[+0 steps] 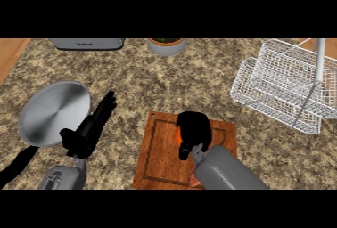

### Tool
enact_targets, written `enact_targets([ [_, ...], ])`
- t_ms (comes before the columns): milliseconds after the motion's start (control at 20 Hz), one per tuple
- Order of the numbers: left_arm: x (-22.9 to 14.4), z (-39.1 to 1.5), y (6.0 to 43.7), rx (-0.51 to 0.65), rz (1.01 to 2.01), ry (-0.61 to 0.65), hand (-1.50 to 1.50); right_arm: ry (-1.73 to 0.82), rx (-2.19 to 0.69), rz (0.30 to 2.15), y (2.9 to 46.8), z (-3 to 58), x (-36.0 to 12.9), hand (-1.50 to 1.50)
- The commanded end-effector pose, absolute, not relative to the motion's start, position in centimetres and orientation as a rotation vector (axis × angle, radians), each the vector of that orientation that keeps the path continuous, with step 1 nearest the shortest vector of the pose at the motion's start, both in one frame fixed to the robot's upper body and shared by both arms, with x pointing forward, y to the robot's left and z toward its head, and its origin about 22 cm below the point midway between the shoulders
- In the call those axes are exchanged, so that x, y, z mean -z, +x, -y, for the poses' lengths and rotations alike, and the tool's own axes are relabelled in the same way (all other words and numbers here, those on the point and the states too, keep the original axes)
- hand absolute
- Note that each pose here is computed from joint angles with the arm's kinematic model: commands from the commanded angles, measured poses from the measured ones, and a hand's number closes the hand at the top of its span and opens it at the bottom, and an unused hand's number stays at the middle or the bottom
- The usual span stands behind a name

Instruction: Pick the squash from the cutting board and place it in the tiered basket

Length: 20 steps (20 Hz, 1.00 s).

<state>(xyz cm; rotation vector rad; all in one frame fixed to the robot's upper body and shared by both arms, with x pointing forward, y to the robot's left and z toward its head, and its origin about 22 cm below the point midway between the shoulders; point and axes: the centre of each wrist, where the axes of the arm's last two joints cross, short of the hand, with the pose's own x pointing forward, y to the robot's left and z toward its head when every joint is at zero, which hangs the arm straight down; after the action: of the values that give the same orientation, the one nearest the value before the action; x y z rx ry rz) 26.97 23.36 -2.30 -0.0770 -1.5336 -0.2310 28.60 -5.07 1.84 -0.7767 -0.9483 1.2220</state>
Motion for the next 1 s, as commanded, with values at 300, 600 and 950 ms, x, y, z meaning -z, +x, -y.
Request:
enact_targets([
  [300, 2.1, -25.5, 27.0, 0.231, 1.529, -0.07, 0.0, -0.805, -1.224, 1.019, 29.8, 4.3, -1.6, 1.5],
  [600, 3.3, -26.4, 25.0, 0.131, 1.501, 0.03, 0.0, -1.126, -0.921, 0.71, 28.9, 30.8, -1.7, 1.5],
  [950, 3.1, -26.6, 24.1, 0.132, 1.505, 0.019, 0.0, -1.186, -0.629, 0.966, 25.4, 45.0, -9.2, 1.5],
])
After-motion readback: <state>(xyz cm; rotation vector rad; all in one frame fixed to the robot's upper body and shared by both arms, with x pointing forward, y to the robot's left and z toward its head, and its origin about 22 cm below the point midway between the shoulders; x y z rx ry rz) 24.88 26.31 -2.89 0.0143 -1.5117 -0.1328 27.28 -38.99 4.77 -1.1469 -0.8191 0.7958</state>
